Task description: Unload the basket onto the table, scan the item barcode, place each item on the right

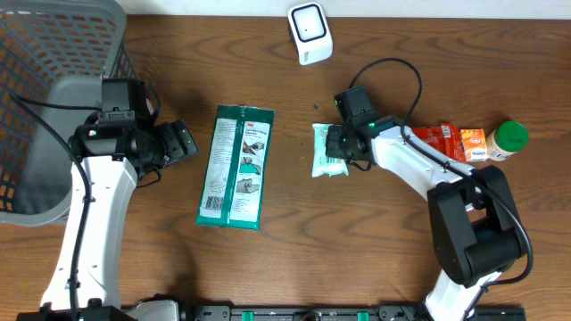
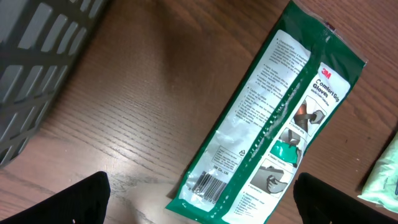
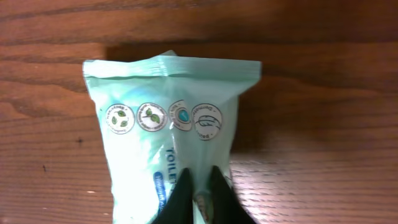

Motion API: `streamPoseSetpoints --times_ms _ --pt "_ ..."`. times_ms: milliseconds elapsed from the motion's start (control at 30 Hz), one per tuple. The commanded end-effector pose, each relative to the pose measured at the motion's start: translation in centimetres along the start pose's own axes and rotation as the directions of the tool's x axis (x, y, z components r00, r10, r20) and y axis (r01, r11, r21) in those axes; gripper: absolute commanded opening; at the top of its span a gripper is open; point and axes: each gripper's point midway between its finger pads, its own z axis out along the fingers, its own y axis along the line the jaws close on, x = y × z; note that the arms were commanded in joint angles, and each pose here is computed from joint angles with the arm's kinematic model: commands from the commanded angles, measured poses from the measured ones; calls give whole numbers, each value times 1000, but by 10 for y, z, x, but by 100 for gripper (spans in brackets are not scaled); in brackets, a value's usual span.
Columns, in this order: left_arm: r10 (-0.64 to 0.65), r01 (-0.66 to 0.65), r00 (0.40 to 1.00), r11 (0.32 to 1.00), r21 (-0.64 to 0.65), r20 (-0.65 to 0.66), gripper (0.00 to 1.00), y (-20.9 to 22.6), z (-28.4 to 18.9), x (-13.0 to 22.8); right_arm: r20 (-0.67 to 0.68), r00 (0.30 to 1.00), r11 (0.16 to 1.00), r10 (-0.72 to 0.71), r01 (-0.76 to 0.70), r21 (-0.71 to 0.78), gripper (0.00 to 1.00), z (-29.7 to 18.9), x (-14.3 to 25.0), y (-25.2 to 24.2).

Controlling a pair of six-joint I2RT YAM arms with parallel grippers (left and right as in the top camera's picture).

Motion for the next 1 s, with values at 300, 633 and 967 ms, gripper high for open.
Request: streamPoseSetpoints --times_ms 300,633,967 --pt "3 -3 1000 1000 -8 8 95 2 -2 -1 -20 999 995 -40 38 -89 47 -37 -2 -6" --pt "3 -3 1000 1000 -8 8 95 2 -2 -1 -128 991 997 -32 23 -72 54 12 25 -4" --pt "3 -3 1000 1000 -8 8 95 2 -2 -1 -149 987 982 -67 39 -183 4 17 26 11"
